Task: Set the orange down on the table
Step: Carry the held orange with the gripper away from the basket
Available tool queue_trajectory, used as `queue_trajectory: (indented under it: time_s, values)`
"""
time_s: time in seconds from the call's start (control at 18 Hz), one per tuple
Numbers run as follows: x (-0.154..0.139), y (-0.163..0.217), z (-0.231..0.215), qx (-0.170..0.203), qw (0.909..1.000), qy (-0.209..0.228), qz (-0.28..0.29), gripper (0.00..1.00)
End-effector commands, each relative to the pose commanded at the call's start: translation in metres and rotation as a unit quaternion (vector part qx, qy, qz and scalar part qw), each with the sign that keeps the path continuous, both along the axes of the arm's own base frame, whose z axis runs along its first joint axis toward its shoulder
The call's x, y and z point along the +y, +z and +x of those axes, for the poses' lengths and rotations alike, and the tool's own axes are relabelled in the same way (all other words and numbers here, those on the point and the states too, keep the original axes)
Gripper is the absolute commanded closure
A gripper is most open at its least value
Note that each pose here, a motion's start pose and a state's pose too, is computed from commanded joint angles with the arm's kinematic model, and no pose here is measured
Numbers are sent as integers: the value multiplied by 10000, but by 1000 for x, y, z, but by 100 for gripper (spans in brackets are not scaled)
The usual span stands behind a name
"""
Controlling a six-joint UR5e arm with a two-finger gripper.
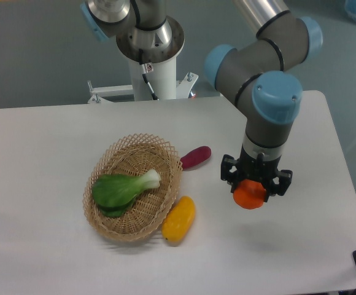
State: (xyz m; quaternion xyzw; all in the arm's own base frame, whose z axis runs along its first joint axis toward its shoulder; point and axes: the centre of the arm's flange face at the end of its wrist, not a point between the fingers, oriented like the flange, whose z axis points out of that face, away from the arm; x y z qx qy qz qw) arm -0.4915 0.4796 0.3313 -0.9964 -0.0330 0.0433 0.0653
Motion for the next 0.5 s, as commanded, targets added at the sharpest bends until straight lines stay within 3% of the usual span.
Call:
queue_trajectory:
  time_s: [0.28, 0.5]
  values:
    - [0, -45, 1, 271, 9994, -18, -207, 43]
    - [17, -82, 21, 301, 9973, -164, -643, 43]
